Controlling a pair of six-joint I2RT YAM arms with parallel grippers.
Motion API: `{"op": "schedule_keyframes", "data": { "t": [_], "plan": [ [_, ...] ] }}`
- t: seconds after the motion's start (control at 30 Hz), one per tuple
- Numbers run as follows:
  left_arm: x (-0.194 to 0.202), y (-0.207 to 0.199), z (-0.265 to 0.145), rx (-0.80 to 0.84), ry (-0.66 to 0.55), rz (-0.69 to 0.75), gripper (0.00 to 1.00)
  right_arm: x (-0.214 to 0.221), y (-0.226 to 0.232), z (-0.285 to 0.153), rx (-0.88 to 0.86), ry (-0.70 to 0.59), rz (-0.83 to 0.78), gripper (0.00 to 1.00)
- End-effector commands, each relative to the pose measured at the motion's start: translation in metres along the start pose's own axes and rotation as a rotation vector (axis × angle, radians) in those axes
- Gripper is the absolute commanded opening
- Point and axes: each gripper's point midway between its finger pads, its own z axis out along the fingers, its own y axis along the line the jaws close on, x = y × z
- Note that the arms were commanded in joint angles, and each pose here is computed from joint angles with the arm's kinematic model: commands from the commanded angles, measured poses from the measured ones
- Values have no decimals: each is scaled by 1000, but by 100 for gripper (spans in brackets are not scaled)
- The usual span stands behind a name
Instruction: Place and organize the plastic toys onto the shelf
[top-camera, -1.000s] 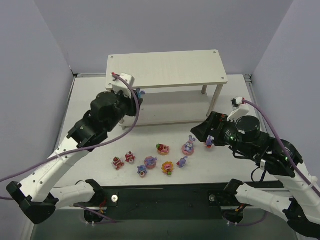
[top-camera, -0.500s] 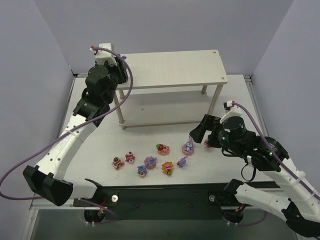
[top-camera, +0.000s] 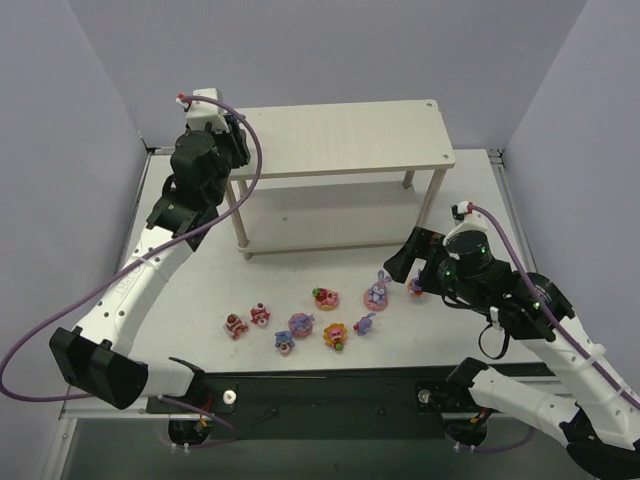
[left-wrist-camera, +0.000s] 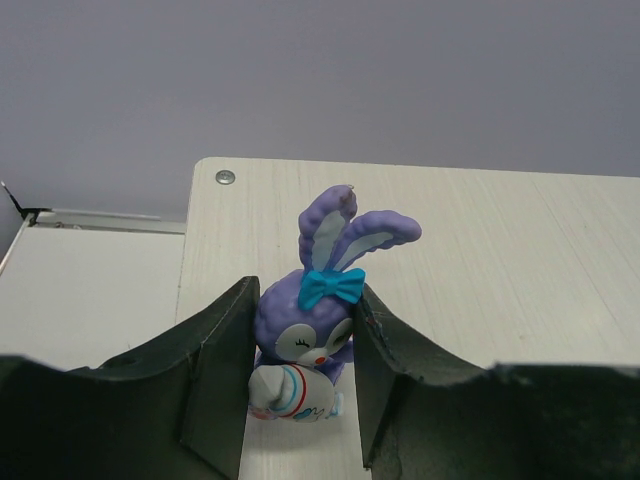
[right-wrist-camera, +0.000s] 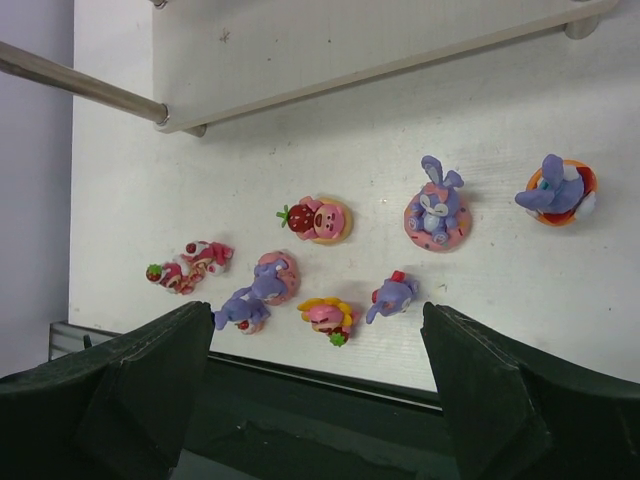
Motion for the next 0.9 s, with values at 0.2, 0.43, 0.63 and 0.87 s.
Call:
{"op": "schedule_keyframes", "data": {
  "t": [0.2, 0.43, 0.63, 0.87],
  "plan": [
    [-10, 3, -6, 19, -30, -15, 6, 5, -2, 10, 20, 43, 19, 88],
    [-5, 3, -5, 24, -16, -19, 22, 6, -2, 9, 16, 43, 29, 88],
    [-5, 1, -7, 43, -17, -7, 40, 8, -4, 7, 14, 45, 33, 88],
    [-6, -3, -8, 69, -17, 4, 63, 7, -4, 7, 13, 45, 37, 89]
  ]
}}
